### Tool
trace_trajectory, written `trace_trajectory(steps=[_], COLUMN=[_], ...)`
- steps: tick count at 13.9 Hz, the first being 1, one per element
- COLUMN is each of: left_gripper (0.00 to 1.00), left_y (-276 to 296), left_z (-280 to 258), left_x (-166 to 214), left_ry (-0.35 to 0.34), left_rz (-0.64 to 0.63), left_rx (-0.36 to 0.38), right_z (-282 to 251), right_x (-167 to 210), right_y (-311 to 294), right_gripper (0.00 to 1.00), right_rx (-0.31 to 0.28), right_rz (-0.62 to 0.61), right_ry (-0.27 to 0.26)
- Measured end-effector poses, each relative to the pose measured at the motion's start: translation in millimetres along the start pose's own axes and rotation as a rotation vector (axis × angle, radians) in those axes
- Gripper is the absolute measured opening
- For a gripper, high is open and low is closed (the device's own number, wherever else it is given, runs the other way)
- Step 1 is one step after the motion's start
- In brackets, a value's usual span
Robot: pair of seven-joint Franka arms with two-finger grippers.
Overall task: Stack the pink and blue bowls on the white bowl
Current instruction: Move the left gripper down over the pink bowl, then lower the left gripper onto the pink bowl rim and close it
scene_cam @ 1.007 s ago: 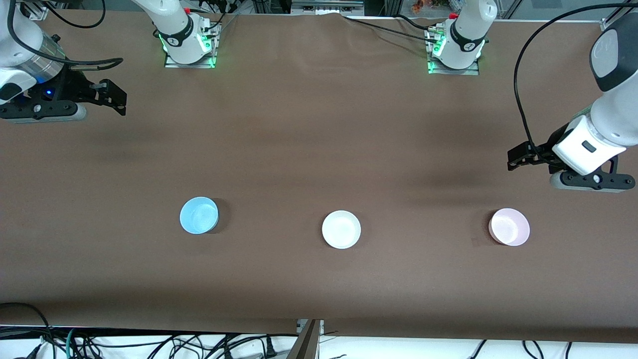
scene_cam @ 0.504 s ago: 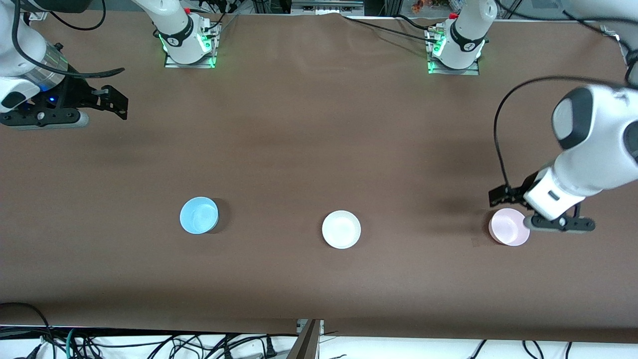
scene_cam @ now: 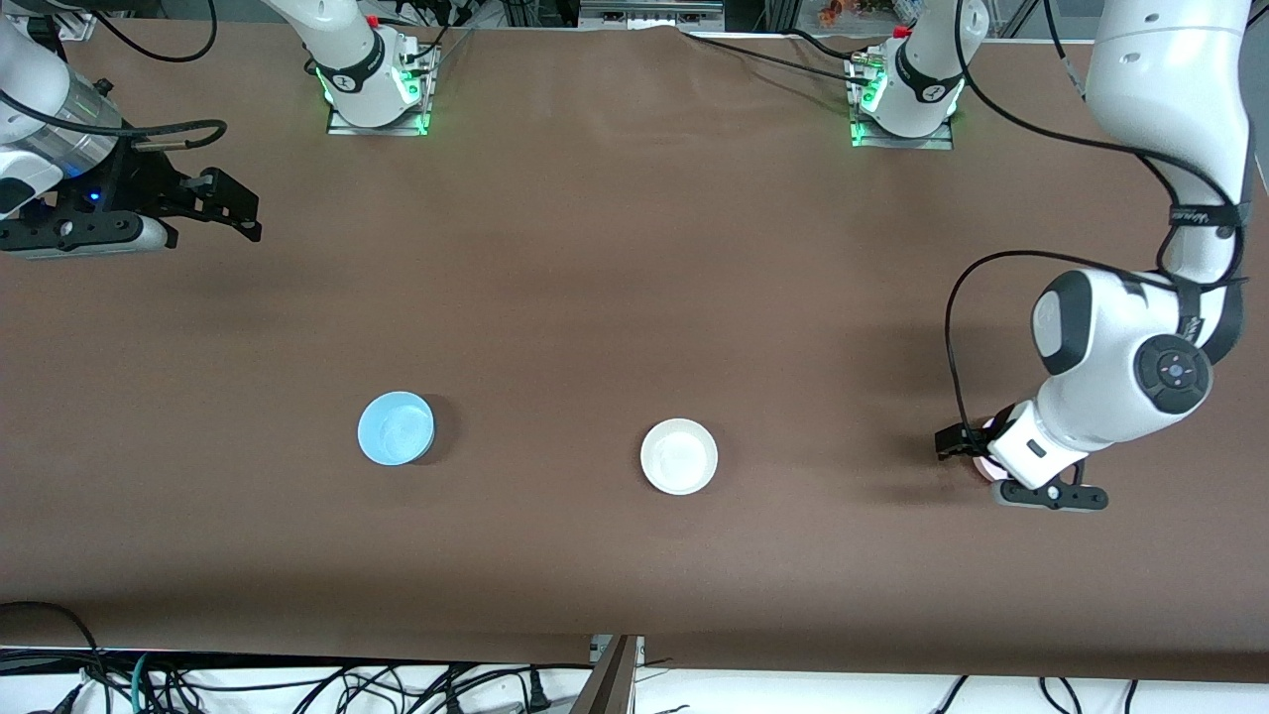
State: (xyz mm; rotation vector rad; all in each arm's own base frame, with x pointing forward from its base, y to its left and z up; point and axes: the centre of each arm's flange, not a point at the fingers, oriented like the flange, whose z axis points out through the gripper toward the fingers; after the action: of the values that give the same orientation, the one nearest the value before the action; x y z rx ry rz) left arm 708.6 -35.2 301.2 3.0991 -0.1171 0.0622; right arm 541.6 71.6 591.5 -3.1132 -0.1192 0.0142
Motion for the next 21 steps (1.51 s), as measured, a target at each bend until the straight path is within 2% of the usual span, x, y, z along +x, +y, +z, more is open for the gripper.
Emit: trace_trajectory(steps=[3, 11, 21], left_gripper=[1.00, 1.00, 1.00], left_y=[-6.6, -33.1, -110.2], left_z=[22.7, 40.1, 37.6], left_x=[-3.3, -13.9, -23.2], left_ry=[0.013, 0.014, 0.034], left_rz=[0.061, 0.145, 0.211], left_rx=[0.002, 0.006, 0.019], right_z=[2.0, 1.0, 1.1], right_x=[2.2, 3.1, 3.0], right_y=[0.0, 0.0, -0.2], right_gripper=[1.00, 1.00, 1.00], right_rx=[0.000, 0.000, 0.000], right_rz=[0.000, 0.000, 0.000], right_ry=[-0.002, 0.003, 0.002])
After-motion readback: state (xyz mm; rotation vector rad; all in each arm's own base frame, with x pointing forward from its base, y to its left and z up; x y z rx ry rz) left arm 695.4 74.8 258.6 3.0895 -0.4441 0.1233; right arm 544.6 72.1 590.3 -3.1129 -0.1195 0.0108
